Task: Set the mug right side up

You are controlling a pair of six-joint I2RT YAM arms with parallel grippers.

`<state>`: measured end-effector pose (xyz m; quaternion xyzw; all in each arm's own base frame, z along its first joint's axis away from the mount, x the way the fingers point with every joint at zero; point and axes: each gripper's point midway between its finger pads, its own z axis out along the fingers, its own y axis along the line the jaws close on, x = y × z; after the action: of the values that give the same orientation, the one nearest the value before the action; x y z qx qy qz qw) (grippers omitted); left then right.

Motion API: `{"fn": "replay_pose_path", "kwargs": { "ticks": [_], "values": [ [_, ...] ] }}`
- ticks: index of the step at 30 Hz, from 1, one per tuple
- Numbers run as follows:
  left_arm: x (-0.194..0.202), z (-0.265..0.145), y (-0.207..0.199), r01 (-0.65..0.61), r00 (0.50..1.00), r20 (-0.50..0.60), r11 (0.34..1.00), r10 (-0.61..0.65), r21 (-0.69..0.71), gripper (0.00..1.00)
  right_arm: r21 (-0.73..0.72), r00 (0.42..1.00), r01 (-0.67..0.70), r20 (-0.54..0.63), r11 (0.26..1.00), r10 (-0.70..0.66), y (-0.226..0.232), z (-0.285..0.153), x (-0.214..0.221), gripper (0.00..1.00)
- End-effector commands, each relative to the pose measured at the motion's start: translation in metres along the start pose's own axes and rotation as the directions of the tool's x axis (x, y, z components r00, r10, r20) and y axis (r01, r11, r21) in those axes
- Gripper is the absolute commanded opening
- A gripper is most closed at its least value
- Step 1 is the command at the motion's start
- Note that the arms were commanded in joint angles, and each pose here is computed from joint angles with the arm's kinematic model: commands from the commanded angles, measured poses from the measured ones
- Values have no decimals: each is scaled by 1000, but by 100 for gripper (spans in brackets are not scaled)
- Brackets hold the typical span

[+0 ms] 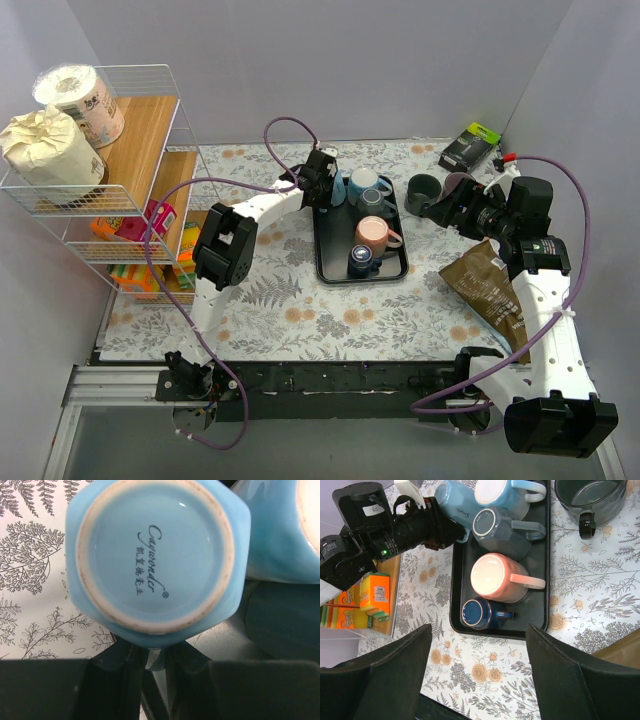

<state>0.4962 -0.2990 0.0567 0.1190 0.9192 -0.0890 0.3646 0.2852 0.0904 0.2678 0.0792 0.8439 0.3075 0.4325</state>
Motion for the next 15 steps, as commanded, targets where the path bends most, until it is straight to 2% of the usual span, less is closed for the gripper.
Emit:
{"fn": "replay_pose_path", "kwargs": {
  "ticks": [1, 6, 15],
  "values": [
    [-37, -26, 1, 22, 996, 85, 1000, -22, 8, 0, -22, 1000, 2, 25, 1000, -2, 8, -3, -6, 82],
    [-47, -42, -3, 39, 993, 108, 998, -43, 40, 0, -36, 1000, -11, 21, 999, 12, 10, -2, -5, 82],
    [-81, -111, -30, 161, 968, 156, 965, -194, 206, 0, -138, 1000, -26, -4, 990, 25, 26, 1, 0, 87]
  ]
}}
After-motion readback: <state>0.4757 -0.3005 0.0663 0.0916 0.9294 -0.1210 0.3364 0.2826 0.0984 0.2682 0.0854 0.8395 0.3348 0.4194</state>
